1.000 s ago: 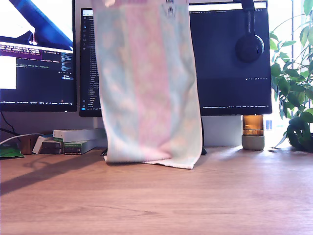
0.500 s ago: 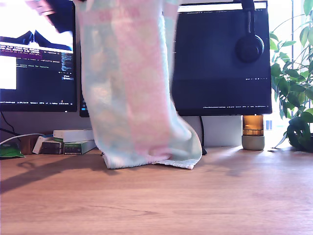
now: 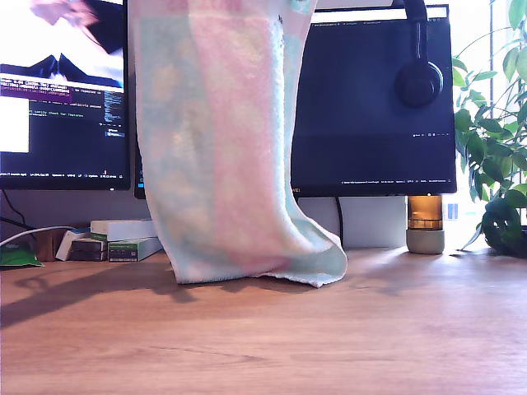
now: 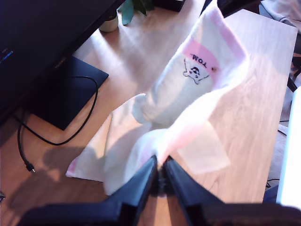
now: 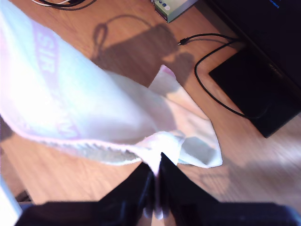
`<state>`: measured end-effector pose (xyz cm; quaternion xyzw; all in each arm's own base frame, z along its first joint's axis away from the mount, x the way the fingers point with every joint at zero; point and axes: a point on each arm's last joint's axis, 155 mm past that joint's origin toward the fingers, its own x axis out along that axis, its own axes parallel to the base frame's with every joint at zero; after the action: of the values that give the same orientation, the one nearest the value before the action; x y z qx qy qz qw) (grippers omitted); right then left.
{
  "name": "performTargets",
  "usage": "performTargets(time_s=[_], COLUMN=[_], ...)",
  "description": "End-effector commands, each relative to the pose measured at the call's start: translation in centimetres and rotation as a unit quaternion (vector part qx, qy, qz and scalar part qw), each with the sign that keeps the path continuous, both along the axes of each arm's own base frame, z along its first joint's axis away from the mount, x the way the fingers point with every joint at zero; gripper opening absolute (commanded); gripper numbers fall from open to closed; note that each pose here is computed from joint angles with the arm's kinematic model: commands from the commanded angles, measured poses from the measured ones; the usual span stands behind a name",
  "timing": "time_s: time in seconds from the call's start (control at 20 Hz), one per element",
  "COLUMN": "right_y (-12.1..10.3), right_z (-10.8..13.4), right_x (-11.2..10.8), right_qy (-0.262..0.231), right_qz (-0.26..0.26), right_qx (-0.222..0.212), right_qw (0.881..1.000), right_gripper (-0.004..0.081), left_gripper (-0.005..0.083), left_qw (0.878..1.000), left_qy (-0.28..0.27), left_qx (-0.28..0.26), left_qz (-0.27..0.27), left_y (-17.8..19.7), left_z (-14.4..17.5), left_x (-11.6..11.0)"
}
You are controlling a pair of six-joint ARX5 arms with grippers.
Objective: Fold the tea towel to a neat square and place it to the right
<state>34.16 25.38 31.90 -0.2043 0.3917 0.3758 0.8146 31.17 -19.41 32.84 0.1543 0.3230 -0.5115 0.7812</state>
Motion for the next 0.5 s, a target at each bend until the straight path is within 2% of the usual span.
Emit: performTargets(time_s=[0.0,0.25,0.45], right_y=[-0.5,-2.8,-3.7], right_z=[0.6,-2.1,-5.5], right_x=[-1.3,-4.3,-8.4], right_qy=[-0.007,0.014,0.038], right_qz=[-0.001,-0.008,-0.007], right_qx=[-0.003,-0.023,-0.017], right_qw=[1.000,1.000,0.999], right_gripper=[-0.0011,-0.0012,-0.0011], left_gripper=[-0.0023,-0.0023,-0.0023], left_qw=[1.000,0.998,0.998], left_qy=[0.002,-0.037,-0.011], left_qx=[0.000,0.006,0.002], left_qz=[-0.001,0.046,0.054], left_y=[0.3,2.2,2.9], left_z=[-1.0,-2.7,-5.8], left_x=[-0.8,-2.3,-5.7])
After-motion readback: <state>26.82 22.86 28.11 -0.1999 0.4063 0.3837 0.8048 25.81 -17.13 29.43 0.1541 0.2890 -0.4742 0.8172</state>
